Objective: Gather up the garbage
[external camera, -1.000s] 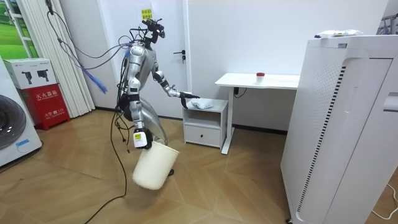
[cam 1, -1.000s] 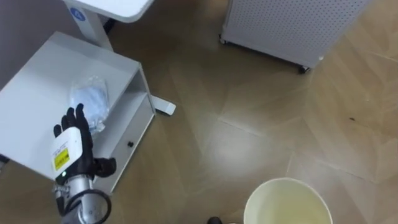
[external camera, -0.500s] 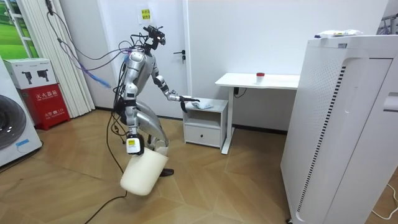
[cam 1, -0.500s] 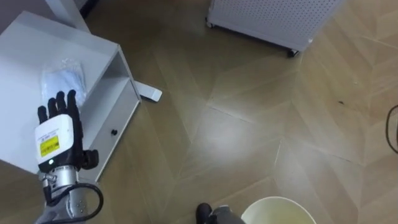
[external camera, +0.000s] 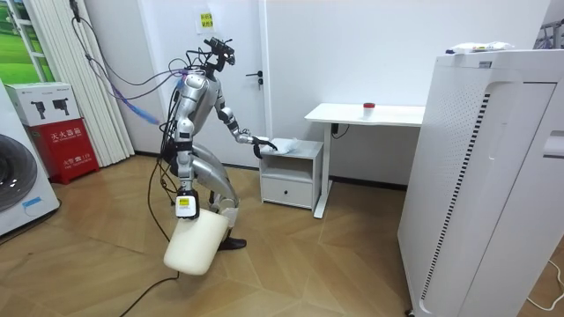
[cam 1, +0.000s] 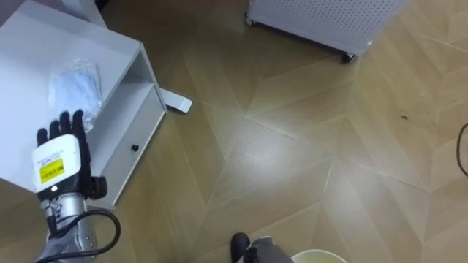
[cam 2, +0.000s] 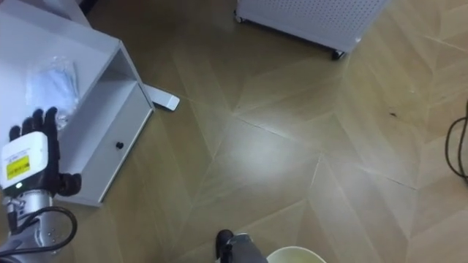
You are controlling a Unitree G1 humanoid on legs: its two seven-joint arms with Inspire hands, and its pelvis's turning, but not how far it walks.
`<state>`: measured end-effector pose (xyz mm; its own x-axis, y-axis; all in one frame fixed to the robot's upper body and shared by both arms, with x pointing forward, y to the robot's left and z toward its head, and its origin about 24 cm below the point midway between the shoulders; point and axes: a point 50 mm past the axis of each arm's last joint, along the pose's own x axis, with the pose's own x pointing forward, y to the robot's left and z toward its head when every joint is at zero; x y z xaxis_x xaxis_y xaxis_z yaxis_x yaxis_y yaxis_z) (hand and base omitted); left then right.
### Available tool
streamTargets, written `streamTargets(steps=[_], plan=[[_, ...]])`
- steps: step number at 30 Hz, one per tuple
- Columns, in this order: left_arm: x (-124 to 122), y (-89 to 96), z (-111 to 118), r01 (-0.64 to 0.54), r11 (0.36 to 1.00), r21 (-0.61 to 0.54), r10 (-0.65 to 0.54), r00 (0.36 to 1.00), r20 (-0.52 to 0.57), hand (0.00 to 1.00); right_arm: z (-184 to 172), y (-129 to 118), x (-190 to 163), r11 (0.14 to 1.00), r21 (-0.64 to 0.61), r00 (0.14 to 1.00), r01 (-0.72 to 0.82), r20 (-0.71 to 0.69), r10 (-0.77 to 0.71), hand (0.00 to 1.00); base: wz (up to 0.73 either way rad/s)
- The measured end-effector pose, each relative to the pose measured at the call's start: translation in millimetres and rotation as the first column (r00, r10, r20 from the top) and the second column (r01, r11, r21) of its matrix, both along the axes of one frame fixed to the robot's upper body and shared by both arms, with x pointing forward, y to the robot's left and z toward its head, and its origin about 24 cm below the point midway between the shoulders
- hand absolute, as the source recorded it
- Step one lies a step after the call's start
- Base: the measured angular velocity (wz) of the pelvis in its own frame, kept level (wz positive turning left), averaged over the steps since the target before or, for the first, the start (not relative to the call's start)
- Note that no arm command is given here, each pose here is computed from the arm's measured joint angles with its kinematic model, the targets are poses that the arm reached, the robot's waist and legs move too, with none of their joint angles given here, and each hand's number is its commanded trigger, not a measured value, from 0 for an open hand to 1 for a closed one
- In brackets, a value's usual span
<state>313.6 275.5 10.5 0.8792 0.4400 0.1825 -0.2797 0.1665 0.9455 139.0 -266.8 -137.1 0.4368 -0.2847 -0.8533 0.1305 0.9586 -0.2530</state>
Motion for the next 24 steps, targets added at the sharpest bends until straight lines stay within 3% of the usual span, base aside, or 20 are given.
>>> streamTargets(steps=[7, 24], plan=[[-2, 15.4, 5, -0.033, 0.999, 0.033, 0.033, 0.999, -0.024, 1.00, -1, 0, -2, 1.000, 0.006, 1.000, 0.005, -0.019, -0.005, 1.00, 0.00], [-3, 17.0, 1, -0.037, 0.999, 0.022, 0.039, 0.994, -0.104, 1.00, -1, 0, -3, 1.000, 0.002, 1.000, 0.008, -0.023, -0.008, 1.00, 0.02]])
